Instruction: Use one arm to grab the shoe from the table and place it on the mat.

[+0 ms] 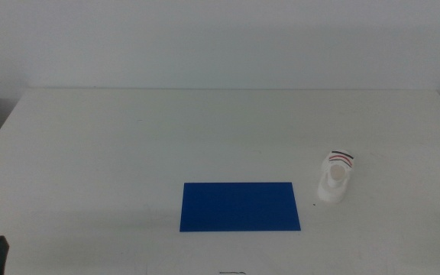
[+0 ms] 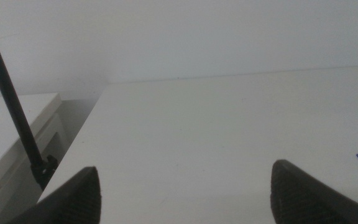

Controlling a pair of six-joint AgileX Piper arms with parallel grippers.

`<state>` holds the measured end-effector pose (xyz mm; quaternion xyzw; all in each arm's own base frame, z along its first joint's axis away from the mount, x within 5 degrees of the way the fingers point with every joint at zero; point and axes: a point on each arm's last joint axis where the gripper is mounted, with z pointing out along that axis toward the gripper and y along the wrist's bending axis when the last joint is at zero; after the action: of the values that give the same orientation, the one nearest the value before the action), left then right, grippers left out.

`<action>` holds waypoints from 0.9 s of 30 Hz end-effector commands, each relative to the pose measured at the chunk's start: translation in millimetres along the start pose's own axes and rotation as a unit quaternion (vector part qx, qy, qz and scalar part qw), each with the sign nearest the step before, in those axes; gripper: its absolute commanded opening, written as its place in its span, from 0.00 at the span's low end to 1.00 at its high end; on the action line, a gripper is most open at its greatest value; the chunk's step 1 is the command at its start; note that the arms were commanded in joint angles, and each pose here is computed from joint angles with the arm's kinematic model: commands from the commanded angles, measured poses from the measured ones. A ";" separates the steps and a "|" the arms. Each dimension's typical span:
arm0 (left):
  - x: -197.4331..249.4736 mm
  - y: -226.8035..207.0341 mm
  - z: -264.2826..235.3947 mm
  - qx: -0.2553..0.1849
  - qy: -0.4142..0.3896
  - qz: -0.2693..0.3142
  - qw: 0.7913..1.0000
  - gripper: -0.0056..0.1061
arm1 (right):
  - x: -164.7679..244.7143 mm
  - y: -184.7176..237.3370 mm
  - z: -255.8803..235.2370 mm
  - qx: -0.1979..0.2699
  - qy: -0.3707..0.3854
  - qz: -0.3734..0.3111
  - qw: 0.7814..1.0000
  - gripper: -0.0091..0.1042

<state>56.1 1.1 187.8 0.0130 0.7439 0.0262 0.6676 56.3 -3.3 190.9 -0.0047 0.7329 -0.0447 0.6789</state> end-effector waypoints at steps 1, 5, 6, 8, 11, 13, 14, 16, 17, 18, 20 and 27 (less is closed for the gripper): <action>-9.7 0.4 -2.2 -0.001 -0.054 -0.012 0.998 0.89 | -22.0 -1.8 -5.1 0.006 -0.053 -0.002 0.999 0.91; -9.7 0.4 -2.2 -0.001 -0.054 -0.012 0.998 0.89 | -53.4 -3.6 -11.0 0.000 -0.002 0.007 1.000 0.91; -9.7 0.4 -2.2 -0.001 -0.054 -0.012 0.998 0.89 | -61.1 -4.1 -11.3 -0.002 0.014 0.007 1.000 0.91; -9.7 0.4 -2.2 -0.001 -0.054 -0.012 0.998 0.89 | -84.2 -5.6 -13.4 -0.004 0.041 0.007 0.999 0.91; -9.7 0.4 -2.2 -0.001 -0.054 -0.012 0.998 0.89 | -111.8 -7.3 -10.8 -0.009 0.082 0.008 0.997 0.91; -9.7 0.4 -2.2 -0.001 -0.054 -0.012 0.998 0.89 | -128.0 -8.3 -7.4 -0.011 0.109 0.008 0.994 0.91; -9.7 0.4 -2.2 -0.001 -0.054 -0.012 0.998 0.89 | -136.6 -8.9 -5.0 -0.013 0.123 0.008 0.992 0.91; -9.7 0.4 -2.2 -0.001 -0.054 -0.012 0.998 0.89 | -148.5 -9.4 1.9 -0.017 0.160 0.010 0.987 0.91; -9.7 0.4 -2.2 -0.001 -0.054 -0.012 0.998 0.89 | -154.3 -9.1 5.2 -0.022 0.179 0.014 0.983 0.91; -9.7 0.4 -2.2 -0.001 -0.054 -0.012 0.998 0.89 | -160.4 -8.8 7.8 -0.026 0.192 0.018 0.981 0.91; -9.7 0.4 -2.2 -0.001 -0.054 -0.012 0.998 0.89 | -169.5 -8.2 18.0 -0.034 0.229 0.024 0.973 0.91; -9.7 0.4 -2.2 -0.001 -0.054 -0.012 0.998 0.89 | -187.5 -5.6 60.5 -0.052 0.316 0.028 0.947 0.91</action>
<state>56.1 1.1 187.8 0.0130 0.7439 0.0262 0.6676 121.3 -0.5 359.7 -0.0043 0.9208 0.0108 0.3900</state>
